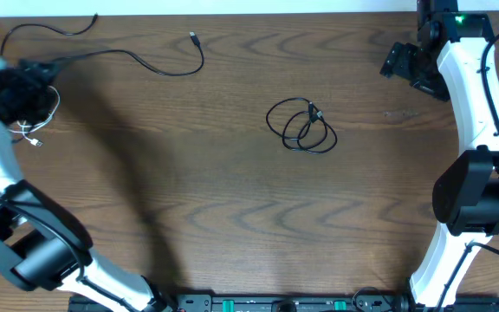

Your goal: Untangle cables

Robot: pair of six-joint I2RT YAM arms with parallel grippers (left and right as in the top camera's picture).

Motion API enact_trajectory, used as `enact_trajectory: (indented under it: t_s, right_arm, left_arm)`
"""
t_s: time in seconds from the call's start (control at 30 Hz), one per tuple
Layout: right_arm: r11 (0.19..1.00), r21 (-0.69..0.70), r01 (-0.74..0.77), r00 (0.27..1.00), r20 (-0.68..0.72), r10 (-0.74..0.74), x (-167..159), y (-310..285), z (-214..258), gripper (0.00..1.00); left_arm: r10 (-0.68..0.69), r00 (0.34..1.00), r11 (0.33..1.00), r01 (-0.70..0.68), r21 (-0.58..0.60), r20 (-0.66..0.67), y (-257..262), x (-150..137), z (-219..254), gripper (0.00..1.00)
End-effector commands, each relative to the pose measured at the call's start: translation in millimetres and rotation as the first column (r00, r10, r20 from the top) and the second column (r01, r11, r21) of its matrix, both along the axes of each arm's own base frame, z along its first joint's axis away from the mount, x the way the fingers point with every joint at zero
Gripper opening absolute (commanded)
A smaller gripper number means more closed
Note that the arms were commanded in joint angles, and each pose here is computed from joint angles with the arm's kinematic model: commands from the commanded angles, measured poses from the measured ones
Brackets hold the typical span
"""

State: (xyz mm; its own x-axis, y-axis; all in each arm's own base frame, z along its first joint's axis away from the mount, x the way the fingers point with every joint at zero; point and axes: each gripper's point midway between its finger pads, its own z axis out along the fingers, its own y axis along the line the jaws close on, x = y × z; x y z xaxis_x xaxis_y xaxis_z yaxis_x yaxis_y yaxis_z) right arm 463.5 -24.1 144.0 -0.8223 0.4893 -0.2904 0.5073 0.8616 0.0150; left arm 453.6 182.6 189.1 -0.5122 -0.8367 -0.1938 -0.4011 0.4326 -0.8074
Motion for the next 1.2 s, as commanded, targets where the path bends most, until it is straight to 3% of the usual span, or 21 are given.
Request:
enact_trajectory:
  t_s: [0.0, 0.1, 0.27, 0.47, 0.53, 0.7, 0.93, 1.17]
  right_arm:
    - [1.000, -0.014, -0.001, 1.000, -0.006, 0.001, 0, -3, -2, 0.99]
    - [1.000, -0.014, 0.000, 1.000, -0.006, 0.000, 0, -4, -2, 0.99]
    - [1.000, -0.014, 0.000, 1.000, -0.006, 0.000, 0, -4, -2, 0.99]
    - [1.000, -0.014, 0.000, 1.000, -0.006, 0.000, 0, -4, -2, 0.99]
    - [1.000, -0.014, -0.001, 1.000, -0.006, 0.001, 0, -3, -2, 0.99]
    - [1.000, -0.014, 0.000, 1.000, -0.006, 0.000, 0, -4, -2, 0.99]
    - [1.000, -0.014, 0.000, 1.000, -0.006, 0.000, 0, -4, -2, 0.99]
    - [1.000, -0.014, 0.000, 1.000, -0.006, 0.000, 0, -4, -2, 0.99]
  left_arm:
    - [-0.259, 0.966, 0.960, 0.259, -0.105, 0.013, -99, 8, 3, 0.76]
    - [-0.405, 0.913, 0.915, 0.404, -0.026, -0.057, -164, 9, -13, 0.76]
    - [-0.463, 0.836, 0.828, 0.526, 0.194, -0.294, -247, 1, -55, 0.76]
    - [-0.440, 0.761, 0.595, 0.644, 0.480, -0.476, -326, -17, -97, 0.76]
    - [-0.448, 0.734, 0.558, 0.675, 0.482, -0.510, -349, -26, -112, 0.76]
    - [-0.438, 0.682, 0.564, 0.716, 0.411, -0.586, -391, -52, -151, 0.76]
    - [-0.495, 0.613, 0.477, 0.784, 0.397, -0.615, -432, -77, -172, 0.76]
    - [-0.437, 0.654, 0.486, 0.749, 0.450, -0.617, -437, -79, -175, 0.72]
